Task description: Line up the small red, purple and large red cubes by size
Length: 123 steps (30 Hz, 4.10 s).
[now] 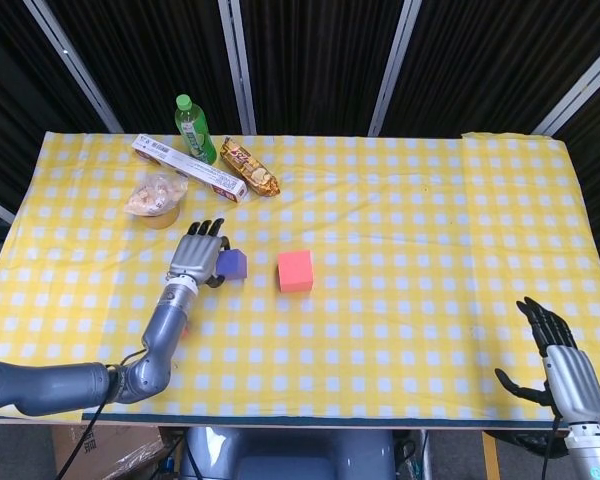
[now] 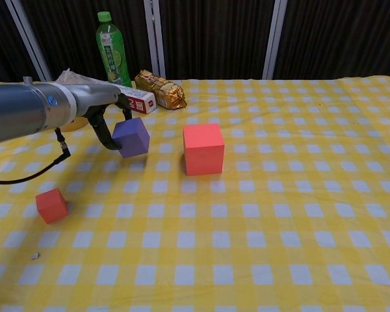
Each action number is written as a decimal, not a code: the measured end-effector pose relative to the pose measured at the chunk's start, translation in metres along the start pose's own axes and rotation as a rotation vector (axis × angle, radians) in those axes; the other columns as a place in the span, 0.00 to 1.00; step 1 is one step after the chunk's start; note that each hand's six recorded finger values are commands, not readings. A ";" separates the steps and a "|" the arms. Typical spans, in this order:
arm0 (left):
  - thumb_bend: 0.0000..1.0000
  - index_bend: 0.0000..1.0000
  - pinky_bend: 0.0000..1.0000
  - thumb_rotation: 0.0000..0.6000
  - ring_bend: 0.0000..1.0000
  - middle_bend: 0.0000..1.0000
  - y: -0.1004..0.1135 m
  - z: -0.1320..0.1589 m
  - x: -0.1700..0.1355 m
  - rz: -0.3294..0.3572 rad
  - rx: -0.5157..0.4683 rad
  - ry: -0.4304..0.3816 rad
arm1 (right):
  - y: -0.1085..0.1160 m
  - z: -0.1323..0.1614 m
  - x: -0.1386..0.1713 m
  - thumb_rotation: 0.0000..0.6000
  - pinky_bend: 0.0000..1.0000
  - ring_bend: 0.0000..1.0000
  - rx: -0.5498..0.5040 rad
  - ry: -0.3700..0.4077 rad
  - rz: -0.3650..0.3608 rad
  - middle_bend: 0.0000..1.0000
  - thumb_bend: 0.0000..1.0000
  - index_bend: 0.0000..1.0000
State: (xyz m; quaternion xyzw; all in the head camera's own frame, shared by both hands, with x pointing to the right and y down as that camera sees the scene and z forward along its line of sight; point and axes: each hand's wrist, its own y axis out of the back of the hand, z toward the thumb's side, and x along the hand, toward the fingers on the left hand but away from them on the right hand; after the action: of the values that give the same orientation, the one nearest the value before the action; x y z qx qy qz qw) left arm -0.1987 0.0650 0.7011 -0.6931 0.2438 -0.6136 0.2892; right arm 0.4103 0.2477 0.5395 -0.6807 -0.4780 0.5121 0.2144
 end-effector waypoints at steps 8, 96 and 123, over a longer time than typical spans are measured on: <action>0.39 0.47 0.03 1.00 0.00 0.00 -0.014 0.026 -0.006 -0.015 -0.009 0.043 | 0.001 0.000 0.001 1.00 0.00 0.00 -0.009 0.004 -0.003 0.00 0.31 0.00; 0.55 0.12 0.00 1.00 0.00 0.00 -0.027 0.019 -0.032 -0.188 0.061 -0.028 | 0.003 0.002 0.001 1.00 0.00 0.00 -0.024 0.015 -0.011 0.00 0.31 0.00; 0.54 0.15 0.00 1.00 0.00 0.00 -0.033 0.040 -0.041 -0.211 0.048 -0.078 | 0.004 0.002 0.002 1.00 0.00 0.00 -0.022 0.019 -0.012 0.00 0.31 0.00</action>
State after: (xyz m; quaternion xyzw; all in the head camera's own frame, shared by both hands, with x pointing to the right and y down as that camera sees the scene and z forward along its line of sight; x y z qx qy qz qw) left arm -0.1652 0.1205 0.6921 -0.7311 0.1435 -0.6188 0.2488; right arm 0.4101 0.2473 0.5347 -0.6852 -0.4856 0.4988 0.2143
